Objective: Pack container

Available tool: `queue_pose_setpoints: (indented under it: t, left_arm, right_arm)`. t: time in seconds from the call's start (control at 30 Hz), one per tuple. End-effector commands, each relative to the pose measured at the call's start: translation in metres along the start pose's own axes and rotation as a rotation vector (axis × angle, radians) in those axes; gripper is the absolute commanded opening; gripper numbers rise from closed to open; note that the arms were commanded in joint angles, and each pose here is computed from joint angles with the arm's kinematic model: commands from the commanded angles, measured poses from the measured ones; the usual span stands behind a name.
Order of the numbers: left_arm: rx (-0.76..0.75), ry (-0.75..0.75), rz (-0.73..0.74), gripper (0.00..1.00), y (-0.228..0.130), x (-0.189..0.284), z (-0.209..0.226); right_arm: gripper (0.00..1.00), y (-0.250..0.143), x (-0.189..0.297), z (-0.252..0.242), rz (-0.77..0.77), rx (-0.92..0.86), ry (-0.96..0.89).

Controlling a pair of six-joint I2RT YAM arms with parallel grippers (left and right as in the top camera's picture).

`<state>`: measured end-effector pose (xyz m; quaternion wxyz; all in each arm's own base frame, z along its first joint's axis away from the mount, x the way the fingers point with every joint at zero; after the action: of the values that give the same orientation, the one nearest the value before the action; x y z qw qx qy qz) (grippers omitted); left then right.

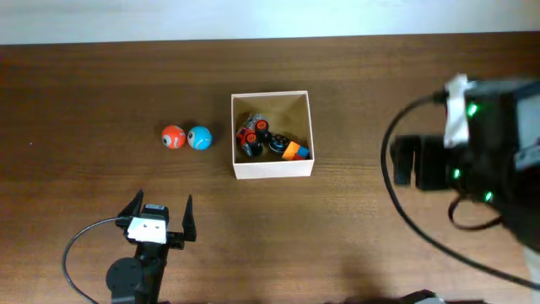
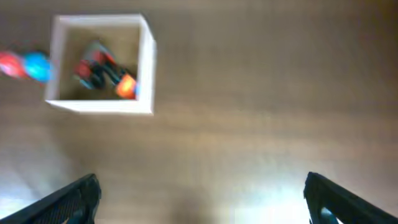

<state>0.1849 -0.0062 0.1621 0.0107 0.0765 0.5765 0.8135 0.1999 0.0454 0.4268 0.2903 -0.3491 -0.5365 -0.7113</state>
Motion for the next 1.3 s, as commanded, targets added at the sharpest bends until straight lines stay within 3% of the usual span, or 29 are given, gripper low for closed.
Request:
queue_pose_setpoints:
  t: [0.0, 0.27, 0.37, 0.47, 0.8, 1.27]
  left_arm:
    - [-0.015, -0.005, 0.002, 0.99, -0.001, 0.000, 0.000]
    - [-0.015, -0.005, 0.002, 0.99, -0.001, 0.000, 0.000]
    - [-0.015, -0.005, 0.002, 0.99, -0.001, 0.000, 0.000]
    - [-0.015, -0.005, 0.002, 0.99, -0.001, 0.000, 0.000]
    - [-0.015, -0.005, 0.002, 0.99, -0.001, 0.000, 0.000]
    - [-0.015, -0.005, 0.002, 0.99, -0.001, 0.000, 0.000]
  right_arm:
    - [0.99, -0.029, -0.030, -0.021, 0.049, -0.088, -0.126]
    - [0.99, -0.070, -0.082, -0.063, 0.075, -0.184, -0.266]
    - [0.99, -0.064, -0.085, -0.090, 0.074, -0.287, -0.339]
    - [0.99, -0.049, -0.093, -0.109, 0.081, -0.365, -0.257]
    - [0.99, -0.035, -0.132, -0.177, 0.189, -0.731, -0.228]
    - [0.99, -0.038, -0.184, -0.204, 0.367, -0.794, -0.261]
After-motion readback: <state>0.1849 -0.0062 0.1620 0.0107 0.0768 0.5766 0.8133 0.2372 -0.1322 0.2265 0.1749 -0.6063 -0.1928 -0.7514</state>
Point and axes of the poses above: each gripper's point midway between its finger pads, its own x axis back along the fingers, its own z axis along the line the jaws close on, y = z × x, the point moved 6 cm from there along x, back along the fingers, and after that the axes turned 15 degrees about -x, right-handed, at the moved point
